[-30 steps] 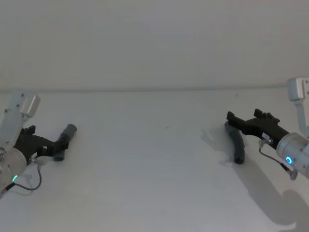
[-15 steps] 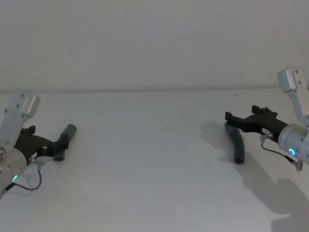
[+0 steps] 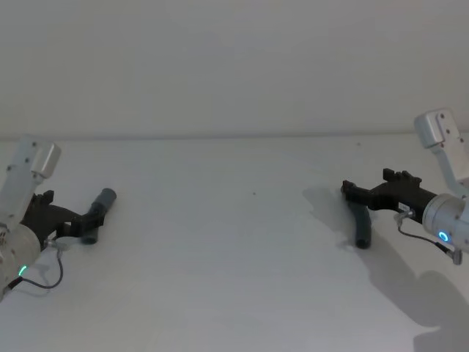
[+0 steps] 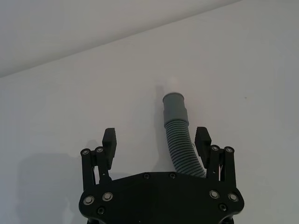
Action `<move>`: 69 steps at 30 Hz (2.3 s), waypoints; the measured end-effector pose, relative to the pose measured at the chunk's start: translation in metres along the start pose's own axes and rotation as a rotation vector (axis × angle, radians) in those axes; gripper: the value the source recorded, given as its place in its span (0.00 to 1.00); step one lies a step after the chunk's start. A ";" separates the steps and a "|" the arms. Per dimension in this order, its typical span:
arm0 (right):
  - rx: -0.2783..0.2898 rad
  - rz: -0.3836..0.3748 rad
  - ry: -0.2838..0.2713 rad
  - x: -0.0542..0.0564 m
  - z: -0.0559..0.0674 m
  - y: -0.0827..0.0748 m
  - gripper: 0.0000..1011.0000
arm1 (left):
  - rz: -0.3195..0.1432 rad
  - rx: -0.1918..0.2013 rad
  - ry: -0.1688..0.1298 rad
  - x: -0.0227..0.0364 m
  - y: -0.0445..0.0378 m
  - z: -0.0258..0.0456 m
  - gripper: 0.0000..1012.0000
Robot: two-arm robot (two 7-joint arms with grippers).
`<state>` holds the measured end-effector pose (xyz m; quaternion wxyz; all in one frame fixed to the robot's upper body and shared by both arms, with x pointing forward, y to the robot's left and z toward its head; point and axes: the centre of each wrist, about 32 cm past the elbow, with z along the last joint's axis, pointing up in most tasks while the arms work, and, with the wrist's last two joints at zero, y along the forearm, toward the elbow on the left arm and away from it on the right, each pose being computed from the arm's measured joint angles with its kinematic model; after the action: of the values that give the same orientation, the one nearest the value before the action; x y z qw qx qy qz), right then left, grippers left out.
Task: Use both hands to pick up one end of the pipe from the table, align the ends, and insert them.
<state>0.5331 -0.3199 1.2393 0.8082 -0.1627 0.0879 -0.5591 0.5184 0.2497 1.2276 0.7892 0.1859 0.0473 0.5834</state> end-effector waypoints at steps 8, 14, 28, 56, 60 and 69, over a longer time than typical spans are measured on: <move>-0.018 0.002 0.008 -0.001 -0.004 0.005 0.99 | 0.000 0.000 0.000 0.0000 0.0000 0.0000 0.99; -0.030 0.010 0.013 -0.001 -0.006 0.010 0.99 | 0.000 0.000 0.000 0.0000 0.0000 0.0000 0.99; -0.065 0.028 0.014 -0.002 -0.011 0.020 0.99 | 0.000 0.000 0.000 0.0000 0.0000 0.0000 0.99; -0.128 0.018 0.026 0.001 -0.018 0.024 0.99 | 0.000 0.000 0.000 0.0000 0.0000 0.0000 0.99; -0.133 0.016 0.017 0.002 -0.018 0.024 0.99 | 0.000 0.000 0.000 0.0000 0.0000 0.0000 0.99; -0.144 0.020 -0.007 0.004 -0.017 0.024 0.99 | 0.000 0.000 0.000 0.0000 0.0000 0.0000 0.99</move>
<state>0.5500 -0.3187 1.2145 0.8001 -0.2217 0.1266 -0.5428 0.5184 0.2497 1.2276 0.7892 0.1858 0.0474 0.5834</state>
